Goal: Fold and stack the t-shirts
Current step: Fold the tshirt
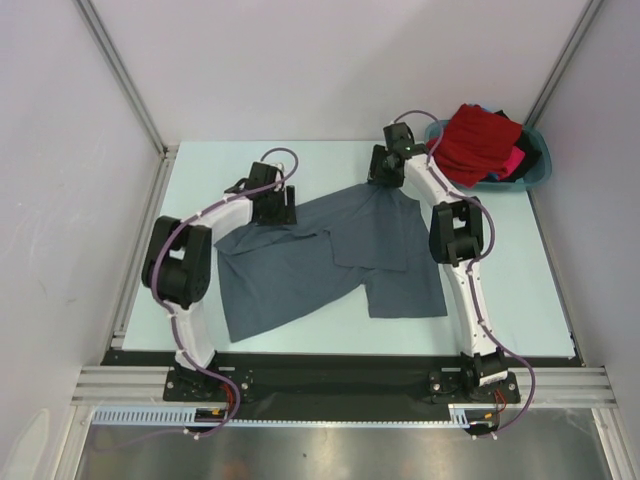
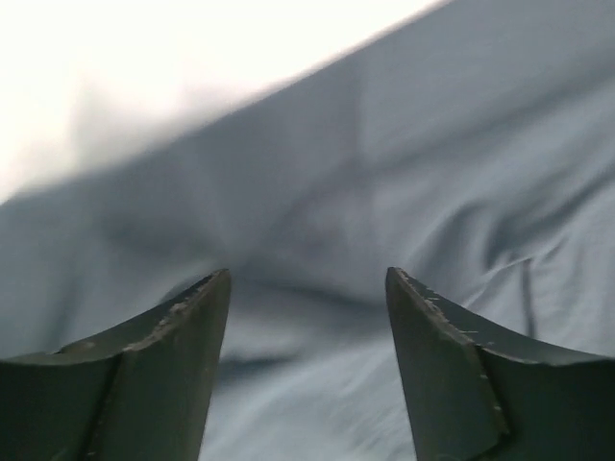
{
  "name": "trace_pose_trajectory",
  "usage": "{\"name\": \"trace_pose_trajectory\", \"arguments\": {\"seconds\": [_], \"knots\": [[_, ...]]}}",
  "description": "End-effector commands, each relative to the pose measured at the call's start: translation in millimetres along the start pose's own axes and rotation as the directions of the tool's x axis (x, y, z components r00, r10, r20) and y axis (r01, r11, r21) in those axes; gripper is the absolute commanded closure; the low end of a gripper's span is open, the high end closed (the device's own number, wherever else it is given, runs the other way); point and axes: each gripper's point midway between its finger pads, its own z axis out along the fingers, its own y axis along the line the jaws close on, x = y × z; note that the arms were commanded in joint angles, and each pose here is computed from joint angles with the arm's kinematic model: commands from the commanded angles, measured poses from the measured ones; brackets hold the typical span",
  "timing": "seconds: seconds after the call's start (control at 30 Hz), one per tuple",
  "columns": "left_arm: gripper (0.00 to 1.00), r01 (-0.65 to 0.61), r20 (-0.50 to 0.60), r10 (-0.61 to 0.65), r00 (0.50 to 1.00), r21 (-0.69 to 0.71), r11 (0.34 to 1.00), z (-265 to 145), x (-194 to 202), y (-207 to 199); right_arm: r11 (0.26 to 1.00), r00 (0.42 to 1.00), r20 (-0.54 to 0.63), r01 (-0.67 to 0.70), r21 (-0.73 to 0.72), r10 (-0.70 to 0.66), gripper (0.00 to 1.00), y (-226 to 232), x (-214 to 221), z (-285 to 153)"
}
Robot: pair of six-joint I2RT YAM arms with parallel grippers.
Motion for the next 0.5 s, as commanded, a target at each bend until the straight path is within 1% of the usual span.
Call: {"name": "trace_pose_trajectory", "arguments": {"seconds": [0.0,0.07,0.1,0.17,0.2,0.23,0.33,0.37,0.4,0.47], "knots": [[0.28,0.057,0.177,-0.026,0.984,-0.175,0.983,-39,-31,27,0.976,0.996,-0.041,-0.068,0.209,0.078,0.39,-91,13,25],[0.24,0.078,0.219,-0.037,0.975,-0.183,0.98,-56,-35,28,0.969,0.995,-0.023,-0.091,0.229,0.099,0.39,-107,6,22],[0.23,0.09,0.211,-0.049,0.976,-0.185,0.979,-58,-24,31,0.967,0.994,-0.018,-0.1,0.234,0.107,0.39,-112,4,20],[0.19,0.101,0.241,-0.054,0.969,-0.188,0.977,-68,-23,31,0.962,0.991,0.0,-0.128,0.243,0.131,0.41,-119,-2,18],[0.17,0.118,0.235,-0.063,0.97,-0.226,0.967,-68,-15,39,0.96,0.99,0.004,-0.136,0.245,0.139,0.41,-122,-4,17],[0.13,0.125,0.234,-0.065,0.97,-0.251,0.96,-69,-11,45,0.96,0.99,0.008,-0.141,0.24,0.143,0.41,-122,-5,18],[0.07,0.123,0.191,-0.056,0.98,-0.359,0.925,-64,4,67,0.952,0.987,0.018,-0.158,0.261,0.159,0.42,-126,-6,17],[0.07,0.106,0.143,-0.053,0.988,-0.394,0.913,-57,15,74,0.947,0.986,0.022,-0.164,0.276,0.164,0.43,-130,-6,17],[0.07,0.108,0.144,-0.051,0.988,-0.423,0.9,-57,14,79,0.94,0.984,0.027,-0.175,0.293,0.174,0.43,-133,-5,17],[0.05,0.103,0.128,-0.054,0.99,-0.42,0.901,-51,15,80,0.943,0.985,0.029,-0.173,0.285,0.172,0.43,-131,-5,17]]}}
